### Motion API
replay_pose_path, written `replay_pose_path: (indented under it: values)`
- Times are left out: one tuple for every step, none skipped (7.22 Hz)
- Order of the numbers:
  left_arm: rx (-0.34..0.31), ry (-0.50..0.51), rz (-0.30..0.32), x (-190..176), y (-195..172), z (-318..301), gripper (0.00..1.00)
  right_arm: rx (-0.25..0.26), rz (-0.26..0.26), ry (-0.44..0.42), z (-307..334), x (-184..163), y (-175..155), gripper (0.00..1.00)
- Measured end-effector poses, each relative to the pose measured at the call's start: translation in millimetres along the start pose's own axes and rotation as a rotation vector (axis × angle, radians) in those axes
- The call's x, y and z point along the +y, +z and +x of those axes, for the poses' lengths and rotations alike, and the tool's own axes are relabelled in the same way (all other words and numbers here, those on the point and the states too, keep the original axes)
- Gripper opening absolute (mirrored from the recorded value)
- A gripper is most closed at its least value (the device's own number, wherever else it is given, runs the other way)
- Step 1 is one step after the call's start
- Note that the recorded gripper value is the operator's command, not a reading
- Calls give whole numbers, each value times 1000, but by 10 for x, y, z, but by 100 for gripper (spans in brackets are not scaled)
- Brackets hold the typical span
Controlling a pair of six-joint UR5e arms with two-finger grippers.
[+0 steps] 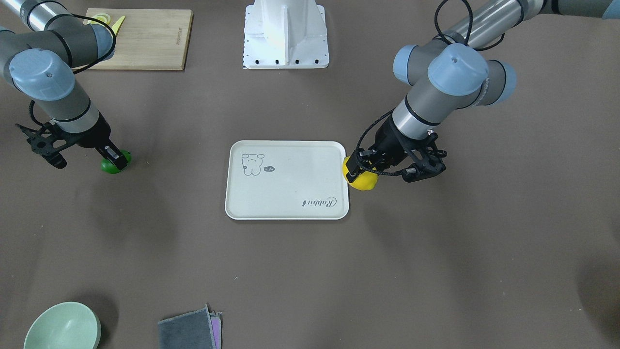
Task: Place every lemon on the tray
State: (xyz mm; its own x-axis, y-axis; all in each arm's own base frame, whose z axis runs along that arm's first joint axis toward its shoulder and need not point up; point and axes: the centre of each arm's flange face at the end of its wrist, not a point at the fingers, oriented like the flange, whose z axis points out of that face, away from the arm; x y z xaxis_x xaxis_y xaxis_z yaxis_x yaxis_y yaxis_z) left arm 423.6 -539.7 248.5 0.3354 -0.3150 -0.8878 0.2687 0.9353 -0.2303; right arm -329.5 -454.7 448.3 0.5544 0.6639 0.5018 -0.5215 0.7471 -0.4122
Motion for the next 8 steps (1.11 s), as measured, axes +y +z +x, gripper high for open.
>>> replay_pose_path:
  values:
    - [13, -9, -5, 51, -21, 118, 0, -38, 2, -32, -159, 83, -141, 0]
    - [20, -12, -16, 144, 7, 207, 0, -79, 5, -81, -383, 191, -278, 0]
    - [23, -6, -22, 281, 82, 294, 0, -120, 5, -165, -615, 325, -411, 0]
    - [27, 4, -23, 421, 165, 378, 0, -156, 4, -253, -820, 475, -526, 0]
    - [25, 12, -26, 540, 252, 422, 0, -188, -2, -314, -1013, 641, -626, 0]
    - [18, 19, -21, 645, 355, 417, 0, -218, -12, -357, -1216, 832, -712, 0]
    - [8, 29, -13, 785, 484, 392, 0, -242, -22, -387, -1421, 1009, -776, 0]
    - [-2, 38, -9, 917, 599, 366, 0, -264, -25, -413, -1590, 1130, -802, 0]
